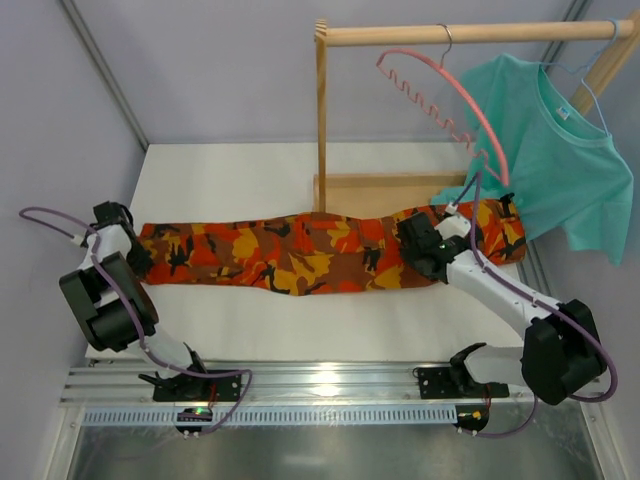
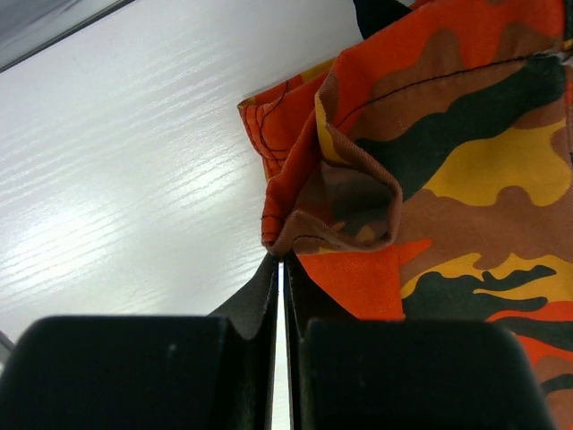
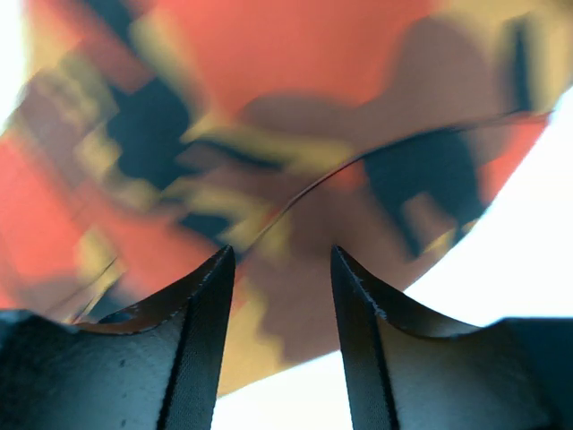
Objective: Place the trousers on the hanger
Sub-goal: Fold the trousers
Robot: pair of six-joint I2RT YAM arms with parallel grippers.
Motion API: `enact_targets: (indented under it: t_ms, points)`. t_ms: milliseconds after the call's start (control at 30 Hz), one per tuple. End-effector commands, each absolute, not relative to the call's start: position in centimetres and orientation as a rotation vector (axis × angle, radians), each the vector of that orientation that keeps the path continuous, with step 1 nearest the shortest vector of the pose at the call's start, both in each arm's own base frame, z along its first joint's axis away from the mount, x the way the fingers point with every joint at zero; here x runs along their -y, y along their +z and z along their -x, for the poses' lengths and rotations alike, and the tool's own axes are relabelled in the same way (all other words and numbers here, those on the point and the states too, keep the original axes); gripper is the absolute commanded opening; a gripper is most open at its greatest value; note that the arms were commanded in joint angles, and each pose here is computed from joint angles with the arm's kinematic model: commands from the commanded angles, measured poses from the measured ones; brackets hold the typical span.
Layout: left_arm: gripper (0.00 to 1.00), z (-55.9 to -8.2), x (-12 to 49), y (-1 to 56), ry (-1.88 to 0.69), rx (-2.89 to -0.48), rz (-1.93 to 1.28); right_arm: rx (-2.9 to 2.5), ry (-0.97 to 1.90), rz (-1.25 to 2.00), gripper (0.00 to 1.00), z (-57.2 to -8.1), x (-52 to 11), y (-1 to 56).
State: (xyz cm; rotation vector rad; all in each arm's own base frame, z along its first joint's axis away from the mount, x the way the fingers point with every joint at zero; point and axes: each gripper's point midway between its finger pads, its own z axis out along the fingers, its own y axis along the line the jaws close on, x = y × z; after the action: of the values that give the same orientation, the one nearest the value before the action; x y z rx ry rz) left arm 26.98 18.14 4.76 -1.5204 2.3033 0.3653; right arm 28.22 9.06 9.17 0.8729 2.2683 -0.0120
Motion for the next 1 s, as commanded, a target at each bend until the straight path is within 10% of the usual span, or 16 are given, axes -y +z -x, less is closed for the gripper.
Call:
enact_targets:
  t_ms: [0,667,867,967]
  points:
    - [0.00,-27.3,-18.5,4.6,0.366,-2.279,1.527,-2.207,-0.024,-0.980,0.52,-29.3,-6.0,8.2]
    - [0.00,-27.4,-20.0,4.6,0.479,-2.286,1.535,-2.015,-0.087,-1.235,0.64,-30.6,5.7,6.2]
    - [0.00,-26.9,-21.3,4.7,0.558,-2.269,1.574,-2.015,-0.140,-1.301,0.06,-30.5,7.5,5.1]
    - [0.00,-27.1,-21.8,5.0,0.593,-2.259,1.586,-1.999,-0.184,-1.335,0.04,-29.8,9.1,5.0]
